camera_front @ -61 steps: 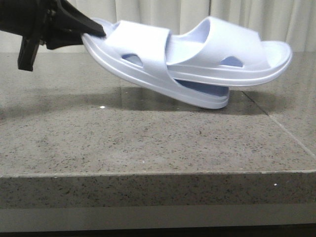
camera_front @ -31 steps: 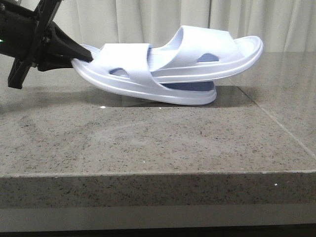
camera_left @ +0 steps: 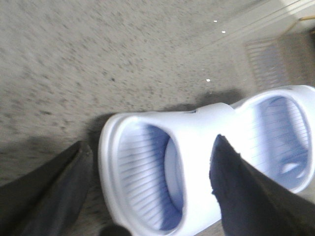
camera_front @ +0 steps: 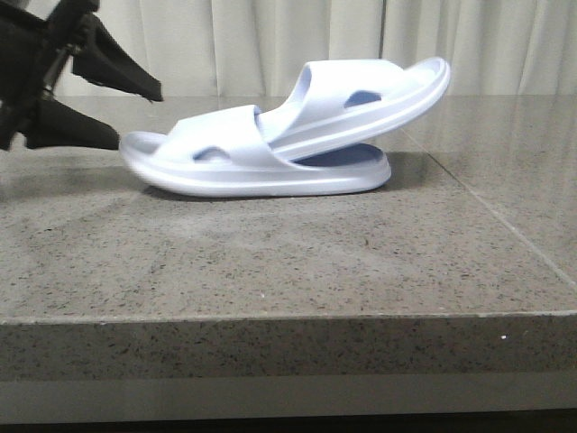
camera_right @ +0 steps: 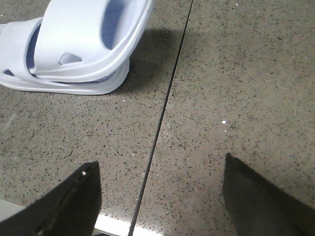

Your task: Insert blue slippers together front up

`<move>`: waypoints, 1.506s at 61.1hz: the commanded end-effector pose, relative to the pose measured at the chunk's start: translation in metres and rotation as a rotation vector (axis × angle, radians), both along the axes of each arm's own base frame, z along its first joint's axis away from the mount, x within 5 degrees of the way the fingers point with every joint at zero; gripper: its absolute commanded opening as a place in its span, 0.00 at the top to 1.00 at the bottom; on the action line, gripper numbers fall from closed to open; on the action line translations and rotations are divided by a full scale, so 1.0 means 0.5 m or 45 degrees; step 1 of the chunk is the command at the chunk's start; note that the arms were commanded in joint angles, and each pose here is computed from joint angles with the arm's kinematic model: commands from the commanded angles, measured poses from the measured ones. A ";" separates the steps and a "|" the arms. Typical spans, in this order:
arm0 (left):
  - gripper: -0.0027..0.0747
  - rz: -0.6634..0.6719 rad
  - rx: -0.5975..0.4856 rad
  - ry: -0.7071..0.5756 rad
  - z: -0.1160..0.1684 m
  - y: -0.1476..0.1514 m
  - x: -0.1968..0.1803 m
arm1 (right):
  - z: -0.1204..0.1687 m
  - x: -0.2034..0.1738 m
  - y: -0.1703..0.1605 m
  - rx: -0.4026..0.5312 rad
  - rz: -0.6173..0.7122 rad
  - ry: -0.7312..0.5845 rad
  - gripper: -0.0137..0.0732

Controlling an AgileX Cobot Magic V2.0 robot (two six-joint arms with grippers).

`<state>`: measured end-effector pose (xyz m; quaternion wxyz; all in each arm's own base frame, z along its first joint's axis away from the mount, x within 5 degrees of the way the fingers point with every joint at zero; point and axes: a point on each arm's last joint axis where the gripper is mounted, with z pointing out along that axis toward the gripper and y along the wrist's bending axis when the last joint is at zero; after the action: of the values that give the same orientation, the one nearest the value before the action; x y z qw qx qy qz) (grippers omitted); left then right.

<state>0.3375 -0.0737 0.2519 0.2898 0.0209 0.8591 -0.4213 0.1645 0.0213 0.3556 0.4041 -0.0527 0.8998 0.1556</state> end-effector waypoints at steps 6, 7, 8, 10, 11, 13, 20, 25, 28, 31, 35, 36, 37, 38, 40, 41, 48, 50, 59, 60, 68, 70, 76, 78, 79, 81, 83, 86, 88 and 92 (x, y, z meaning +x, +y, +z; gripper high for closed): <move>0.30 -0.005 0.269 -0.104 0.126 0.037 -0.024 | 0.028 0.000 0.000 0.018 -0.024 -0.110 0.22; 0.30 0.000 0.305 -0.106 0.133 0.041 -0.027 | 0.027 0.000 0.000 0.018 -0.024 -0.109 0.22; 0.30 0.011 0.357 -0.108 0.142 0.046 -0.030 | 0.027 0.000 0.000 0.018 -0.024 -0.109 0.22; 0.30 0.030 0.419 -0.113 0.155 0.053 -0.036 | 0.027 0.000 0.000 0.018 -0.023 -0.108 0.22; 0.31 0.048 0.457 -0.117 0.165 0.058 -0.041 | 0.027 0.000 0.000 0.018 -0.023 -0.108 0.22; 0.31 0.079 0.519 -0.131 0.181 0.066 -0.050 | 0.027 0.000 0.000 0.018 -0.022 -0.107 0.22; 0.31 0.198 0.675 -0.181 0.227 0.091 -0.093 | 0.027 0.000 0.000 0.018 -0.022 -0.107 0.22; 0.31 0.260 0.749 -0.215 0.250 0.103 -0.136 | 0.025 -0.002 0.001 0.015 -0.014 -0.091 0.22; 0.31 0.282 0.770 -0.230 0.257 0.106 -0.163 | 0.023 -0.004 0.000 0.000 -0.006 -0.073 0.22; 0.31 0.291 0.781 -0.251 0.259 0.108 -0.190 | 0.019 -0.005 -0.001 -0.025 -0.001 -0.053 0.22; 0.31 0.294 0.787 -0.266 0.253 0.106 -0.224 | 0.015 -0.008 -0.004 -0.058 0.002 -0.024 0.22; 0.31 0.295 0.790 -0.273 0.252 0.106 -0.231 | 0.014 -0.008 -0.005 -0.065 -0.002 -0.019 0.22; 0.31 0.296 0.794 -0.279 0.251 0.105 -0.238 | 0.013 -0.009 -0.006 -0.074 -0.007 -0.013 0.22; 0.31 0.301 0.800 -0.287 0.249 0.103 -0.248 | 0.012 -0.009 -0.009 -0.084 -0.020 -0.002 0.22; 0.32 0.302 0.813 -0.306 0.249 0.099 -0.265 | 0.010 -0.010 -0.012 -0.092 -0.042 0.017 0.23; 0.33 0.298 0.825 -0.310 0.248 0.097 -0.271 | 0.008 -0.010 -0.014 -0.098 -0.058 0.029 0.24; 0.41 0.250 0.952 -0.326 0.236 0.081 -0.314 | -0.002 -0.016 -0.024 -0.177 -0.107 0.107 0.33; 0.43 0.246 0.991 -0.333 0.236 0.079 -0.326 | -0.004 -0.018 -0.026 -0.209 -0.113 0.124 0.36; 0.44 0.306 1.181 -0.283 0.234 0.091 -0.363 | -0.003 -0.030 -0.023 -0.290 -0.120 0.129 0.39; 0.44 0.325 1.194 -0.277 0.236 0.093 -0.365 | -0.002 -0.033 -0.023 -0.295 -0.121 0.127 0.39; 0.44 0.430 1.113 -0.320 0.236 0.104 -0.396 | -0.004 -0.062 -0.020 -0.298 -0.121 0.060 0.39; 0.44 0.440 1.070 -0.352 0.232 0.103 -0.404 | -0.010 -0.071 -0.021 -0.293 -0.127 0.026 0.39; 0.44 0.451 0.963 -0.468 0.222 0.099 -0.420 | -0.027 -0.087 -0.022 -0.281 -0.152 -0.090 0.39; 0.44 0.455 0.942 -0.504 0.219 0.099 -0.425 | -0.030 -0.094 -0.023 -0.277 -0.160 -0.128 0.39; 0.44 0.454 0.936 -0.513 0.214 0.099 -0.426 | -0.035 -0.095 -0.023 -0.276 -0.162 -0.137 0.39; 0.44 0.456 0.916 -0.547 0.210 0.098 -0.427 | -0.038 -0.098 -0.023 -0.272 -0.170 -0.172 0.39; 0.44 0.458 0.904 -0.571 0.207 0.097 -0.428 | -0.041 -0.101 -0.024 -0.270 -0.175 -0.195 0.39; 0.44 0.455 0.894 -0.592 0.198 0.096 -0.428 | -0.046 -0.106 -0.024 -0.267 -0.180 -0.222 0.39; 0.44 0.453 0.889 -0.602 0.195 0.094 -0.427 | -0.048 -0.108 -0.024 -0.266 -0.183 -0.234 0.39; 0.44 0.447 0.889 -0.603 0.187 0.093 -0.425 | -0.053 -0.110 -0.025 -0.267 -0.184 -0.234 0.39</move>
<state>0.1212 -0.0227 0.3350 0.4714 0.0608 0.8797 -0.0130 0.1073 0.0096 0.3179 0.4359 -0.0460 0.8983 0.0303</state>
